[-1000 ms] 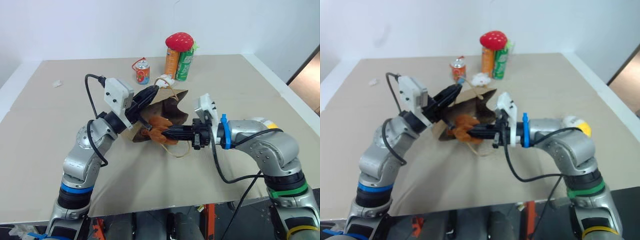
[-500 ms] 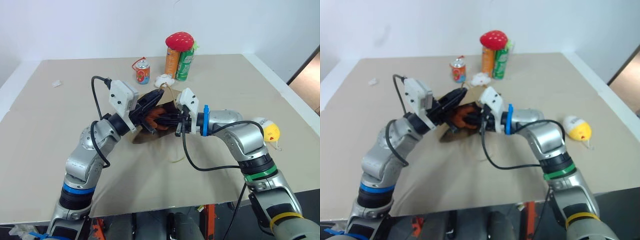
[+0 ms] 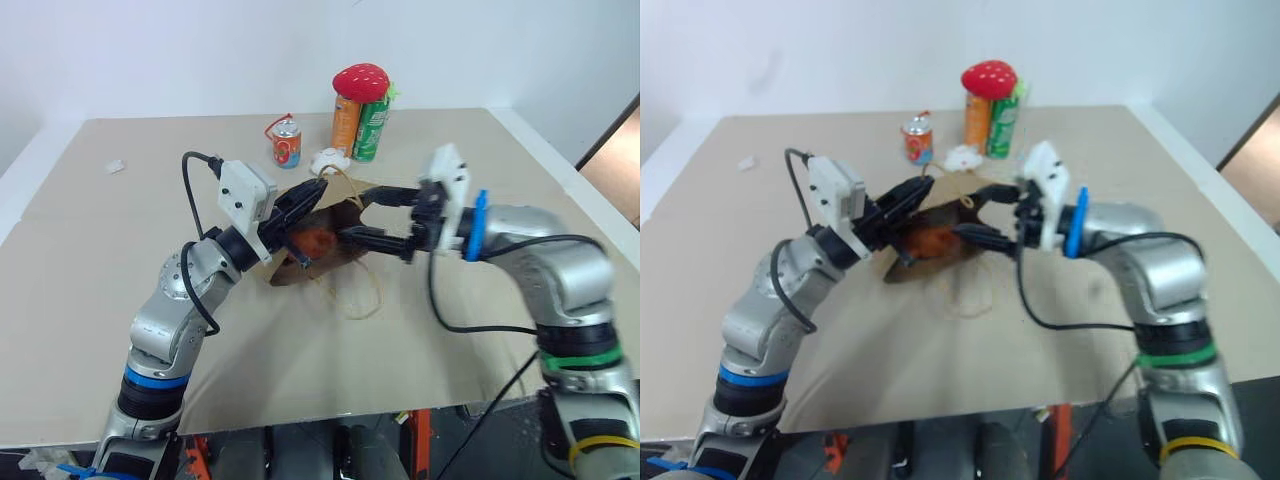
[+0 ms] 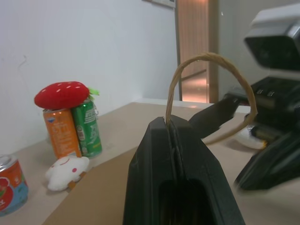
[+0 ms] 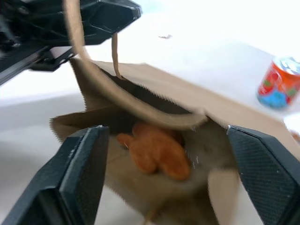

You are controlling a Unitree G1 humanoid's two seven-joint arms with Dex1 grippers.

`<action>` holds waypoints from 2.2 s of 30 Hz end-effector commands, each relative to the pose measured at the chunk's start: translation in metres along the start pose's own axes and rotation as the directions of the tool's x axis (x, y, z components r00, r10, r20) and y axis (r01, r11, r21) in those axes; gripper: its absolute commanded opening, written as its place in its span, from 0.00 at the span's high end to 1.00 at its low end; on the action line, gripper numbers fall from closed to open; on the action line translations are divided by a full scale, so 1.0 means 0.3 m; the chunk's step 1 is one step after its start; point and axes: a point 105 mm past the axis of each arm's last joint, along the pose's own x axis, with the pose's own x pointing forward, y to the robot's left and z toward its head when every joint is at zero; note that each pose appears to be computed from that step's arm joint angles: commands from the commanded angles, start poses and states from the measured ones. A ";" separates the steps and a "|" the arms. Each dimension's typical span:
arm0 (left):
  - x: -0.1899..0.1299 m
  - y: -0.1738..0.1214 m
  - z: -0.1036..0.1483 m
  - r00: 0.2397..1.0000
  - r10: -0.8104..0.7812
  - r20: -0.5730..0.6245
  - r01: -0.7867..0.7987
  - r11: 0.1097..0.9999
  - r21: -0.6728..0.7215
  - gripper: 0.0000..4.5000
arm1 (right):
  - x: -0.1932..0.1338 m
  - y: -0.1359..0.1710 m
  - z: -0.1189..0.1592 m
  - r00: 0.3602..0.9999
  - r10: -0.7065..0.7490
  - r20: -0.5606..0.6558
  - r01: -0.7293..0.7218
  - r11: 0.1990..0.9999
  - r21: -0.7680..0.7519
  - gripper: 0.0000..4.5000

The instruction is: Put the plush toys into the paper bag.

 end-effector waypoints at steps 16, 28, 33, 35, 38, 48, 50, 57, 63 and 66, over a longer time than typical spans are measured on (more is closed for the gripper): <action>0.009 -0.022 0.048 0.997 0.022 0.075 -0.022 1.000 -0.002 1.00 | -0.557 -0.332 -0.333 0.097 -0.955 -0.281 0.988 0.127 -0.091 0.02; 0.013 -0.022 0.048 0.997 0.024 0.077 -0.024 1.000 -0.001 1.00 | -0.527 -0.307 -0.522 0.067 -0.917 -0.394 0.997 0.049 0.057 0.26; 0.011 -0.019 0.048 0.997 0.027 0.073 -0.027 1.000 0.003 1.00 | -0.540 -0.317 -0.538 0.071 -0.916 -0.394 0.997 0.055 0.051 0.68; 0.012 -0.018 0.049 0.997 0.027 0.073 -0.028 1.000 0.005 1.00 | -0.539 -0.320 -0.540 0.080 -0.916 -0.393 0.997 0.064 0.053 0.92; 0.014 -0.017 0.049 0.997 0.027 0.072 -0.027 1.000 0.006 1.00 | -0.528 -0.323 -0.534 0.112 -0.916 -0.385 0.994 0.098 0.058 0.99; 0.021 0.007 0.053 0.997 0.034 0.073 -0.036 0.999 0.024 1.00 | -0.261 -0.203 -0.095 0.827 -0.544 -0.142 0.545 0.838 -0.039 0.99; 0.025 0.013 0.055 0.996 0.044 0.079 -0.047 0.999 0.027 1.00 | -0.232 -0.142 -0.055 0.901 -0.408 -0.151 0.404 0.913 -0.054 0.99; 0.032 0.029 0.070 0.992 0.068 0.102 -0.072 0.997 0.033 1.00 | -0.080 0.080 0.028 0.995 0.021 -0.098 -0.014 0.997 0.074 0.99; 0.037 0.028 0.075 0.992 0.071 0.109 -0.075 0.997 0.032 1.00 | 0.044 0.007 0.033 0.998 -0.062 0.003 0.062 0.998 0.026 0.99; 0.039 0.025 0.077 0.992 0.067 0.111 -0.071 0.997 0.033 1.00 | 0.117 -0.012 -0.011 0.996 -0.091 -0.004 0.091 0.995 -0.030 0.99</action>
